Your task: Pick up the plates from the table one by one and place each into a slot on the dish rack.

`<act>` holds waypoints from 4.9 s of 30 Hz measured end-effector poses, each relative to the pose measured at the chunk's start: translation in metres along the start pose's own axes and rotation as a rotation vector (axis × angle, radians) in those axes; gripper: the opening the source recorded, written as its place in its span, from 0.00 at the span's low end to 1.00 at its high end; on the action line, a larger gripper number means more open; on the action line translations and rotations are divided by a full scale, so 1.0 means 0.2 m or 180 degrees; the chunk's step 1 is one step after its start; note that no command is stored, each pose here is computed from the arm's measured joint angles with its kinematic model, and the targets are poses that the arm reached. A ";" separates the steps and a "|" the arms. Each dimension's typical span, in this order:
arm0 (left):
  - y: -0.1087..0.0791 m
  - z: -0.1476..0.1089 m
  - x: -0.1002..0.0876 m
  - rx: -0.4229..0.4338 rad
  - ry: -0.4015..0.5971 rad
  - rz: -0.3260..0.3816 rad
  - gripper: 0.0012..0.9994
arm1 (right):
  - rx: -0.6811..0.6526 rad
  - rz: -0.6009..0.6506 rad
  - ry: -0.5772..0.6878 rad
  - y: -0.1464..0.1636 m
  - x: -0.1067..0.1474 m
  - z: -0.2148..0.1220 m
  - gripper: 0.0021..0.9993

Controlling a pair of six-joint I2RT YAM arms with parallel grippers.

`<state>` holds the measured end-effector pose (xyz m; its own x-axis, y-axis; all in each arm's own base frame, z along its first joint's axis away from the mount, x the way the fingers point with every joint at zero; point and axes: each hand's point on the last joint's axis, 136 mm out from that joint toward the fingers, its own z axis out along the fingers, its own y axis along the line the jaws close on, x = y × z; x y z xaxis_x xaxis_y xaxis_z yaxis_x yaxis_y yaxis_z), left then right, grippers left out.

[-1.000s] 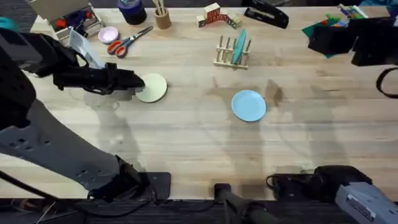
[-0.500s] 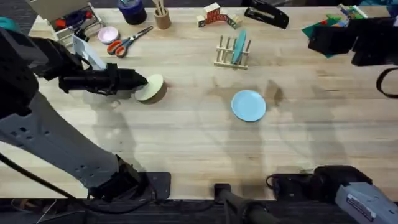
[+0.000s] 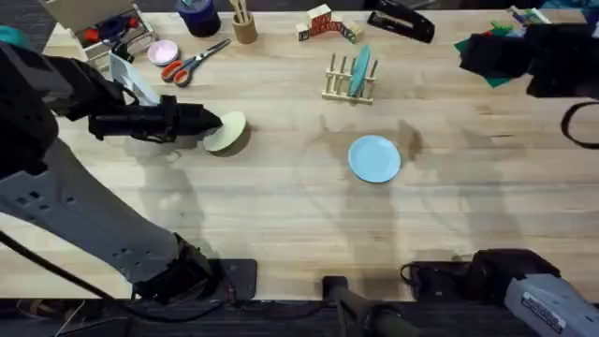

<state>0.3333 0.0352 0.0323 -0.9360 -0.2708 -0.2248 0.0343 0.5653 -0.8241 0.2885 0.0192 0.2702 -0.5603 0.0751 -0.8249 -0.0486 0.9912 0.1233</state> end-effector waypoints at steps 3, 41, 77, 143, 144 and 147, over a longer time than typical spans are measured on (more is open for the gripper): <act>0.00 0.00 0.00 0.0001 0.0000 0.0000 0.04 | -0.0132 0.0209 0.0072 0.04 0.02 0.01 1.00; 0.00 0.00 0.00 0.0000 -0.0002 0.0028 0.04 | -0.1625 0.0456 0.1055 1.36 0.52 0.61 1.00; 0.00 0.00 0.00 0.0001 -0.0003 0.0030 0.04 | -0.1692 0.1784 0.1829 1.89 0.85 0.82 0.98; -0.44 -0.12 -0.05 -0.0815 0.0039 0.1062 0.04 | -0.1096 0.1315 0.1871 1.50 0.67 0.67 0.03; -0.48 -0.11 -0.04 -0.0878 0.0073 0.1131 0.04 | -0.1039 0.1251 0.1848 1.46 0.65 0.65 0.03; -0.60 -0.09 -0.01 -0.1111 0.0158 0.1384 0.04 | -0.0890 0.1027 0.1775 1.35 0.57 0.58 0.03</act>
<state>0.3245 -0.0192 0.1413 -0.8772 0.0771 -0.4739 0.3108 0.8435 -0.4381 0.3071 0.3076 0.1451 -0.9194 0.2195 -0.3263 0.0226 0.8579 0.5133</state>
